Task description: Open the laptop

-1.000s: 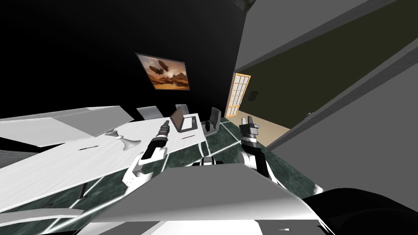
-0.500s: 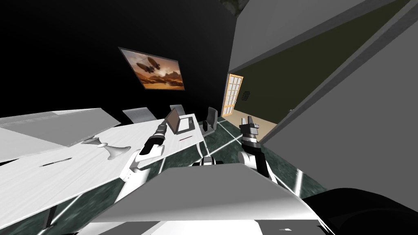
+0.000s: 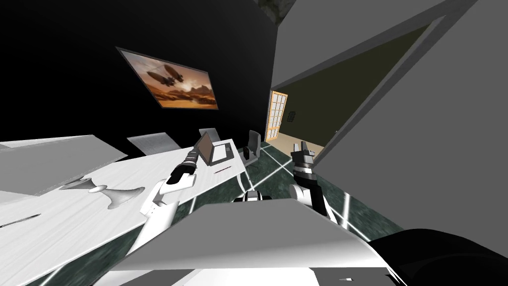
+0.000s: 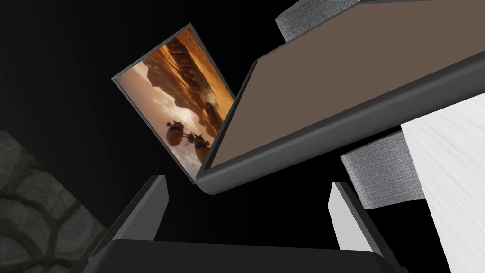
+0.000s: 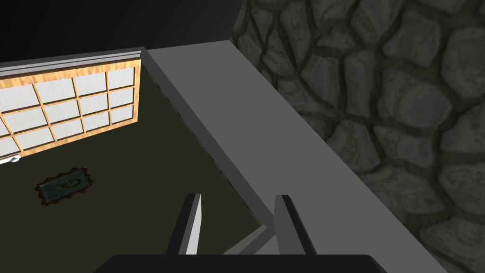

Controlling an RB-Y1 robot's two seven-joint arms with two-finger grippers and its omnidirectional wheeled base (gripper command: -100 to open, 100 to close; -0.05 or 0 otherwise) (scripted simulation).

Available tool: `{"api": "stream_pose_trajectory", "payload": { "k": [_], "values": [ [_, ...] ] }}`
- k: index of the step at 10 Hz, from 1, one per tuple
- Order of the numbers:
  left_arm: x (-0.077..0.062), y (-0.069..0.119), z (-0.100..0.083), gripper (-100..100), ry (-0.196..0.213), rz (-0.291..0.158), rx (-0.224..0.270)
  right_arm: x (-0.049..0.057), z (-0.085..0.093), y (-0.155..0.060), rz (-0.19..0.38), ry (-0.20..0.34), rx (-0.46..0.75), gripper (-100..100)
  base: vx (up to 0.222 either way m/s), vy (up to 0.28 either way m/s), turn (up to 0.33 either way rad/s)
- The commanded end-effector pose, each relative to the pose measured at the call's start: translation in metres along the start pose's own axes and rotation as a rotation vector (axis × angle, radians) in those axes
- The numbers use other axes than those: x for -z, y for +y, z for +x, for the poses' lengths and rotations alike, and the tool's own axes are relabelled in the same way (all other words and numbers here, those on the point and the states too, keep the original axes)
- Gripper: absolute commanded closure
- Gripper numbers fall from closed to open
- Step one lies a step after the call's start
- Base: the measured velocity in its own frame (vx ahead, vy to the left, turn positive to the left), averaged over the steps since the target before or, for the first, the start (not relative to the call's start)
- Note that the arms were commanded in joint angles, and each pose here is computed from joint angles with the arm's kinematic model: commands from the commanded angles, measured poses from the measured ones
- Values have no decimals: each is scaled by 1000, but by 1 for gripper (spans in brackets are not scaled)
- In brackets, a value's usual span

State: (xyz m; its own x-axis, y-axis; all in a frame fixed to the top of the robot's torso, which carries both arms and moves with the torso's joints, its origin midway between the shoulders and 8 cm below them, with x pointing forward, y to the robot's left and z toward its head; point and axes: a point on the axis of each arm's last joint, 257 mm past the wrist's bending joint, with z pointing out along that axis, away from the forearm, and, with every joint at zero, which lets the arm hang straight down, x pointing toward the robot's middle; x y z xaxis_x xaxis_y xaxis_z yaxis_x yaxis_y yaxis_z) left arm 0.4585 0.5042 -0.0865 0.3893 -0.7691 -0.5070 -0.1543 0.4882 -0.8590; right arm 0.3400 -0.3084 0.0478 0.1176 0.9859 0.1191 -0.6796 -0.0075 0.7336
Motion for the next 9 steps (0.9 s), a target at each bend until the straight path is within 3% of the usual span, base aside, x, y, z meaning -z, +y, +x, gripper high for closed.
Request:
{"api": "stream_pose_trajectory", "payload": {
  "k": [1, 4, 7, 8, 9],
  "values": [
    [-8, 12, -17, -100, -26, -56, -18, 0, 0, 0, 0, 0, 0, 0, -25, 26, -202],
    [-14, 23, -32, -100, -50, -104, -27, 0, 0, 0, 0, 0, 0, 0, -18, 20, -127],
    [-13, 19, -32, -100, -48, -95, -26, 0, 0, 0, 0, 0, 0, 0, 35, 49, -24],
    [-13, 19, -32, 100, -49, -95, -26, 0, 0, 0, 0, 0, 0, 0, 6, 7, -5],
    [-12, 19, -35, 100, -49, -96, -105, 0, 0, 0, 0, 0, 0, 0, 41, -49, -26]
  ]
}}
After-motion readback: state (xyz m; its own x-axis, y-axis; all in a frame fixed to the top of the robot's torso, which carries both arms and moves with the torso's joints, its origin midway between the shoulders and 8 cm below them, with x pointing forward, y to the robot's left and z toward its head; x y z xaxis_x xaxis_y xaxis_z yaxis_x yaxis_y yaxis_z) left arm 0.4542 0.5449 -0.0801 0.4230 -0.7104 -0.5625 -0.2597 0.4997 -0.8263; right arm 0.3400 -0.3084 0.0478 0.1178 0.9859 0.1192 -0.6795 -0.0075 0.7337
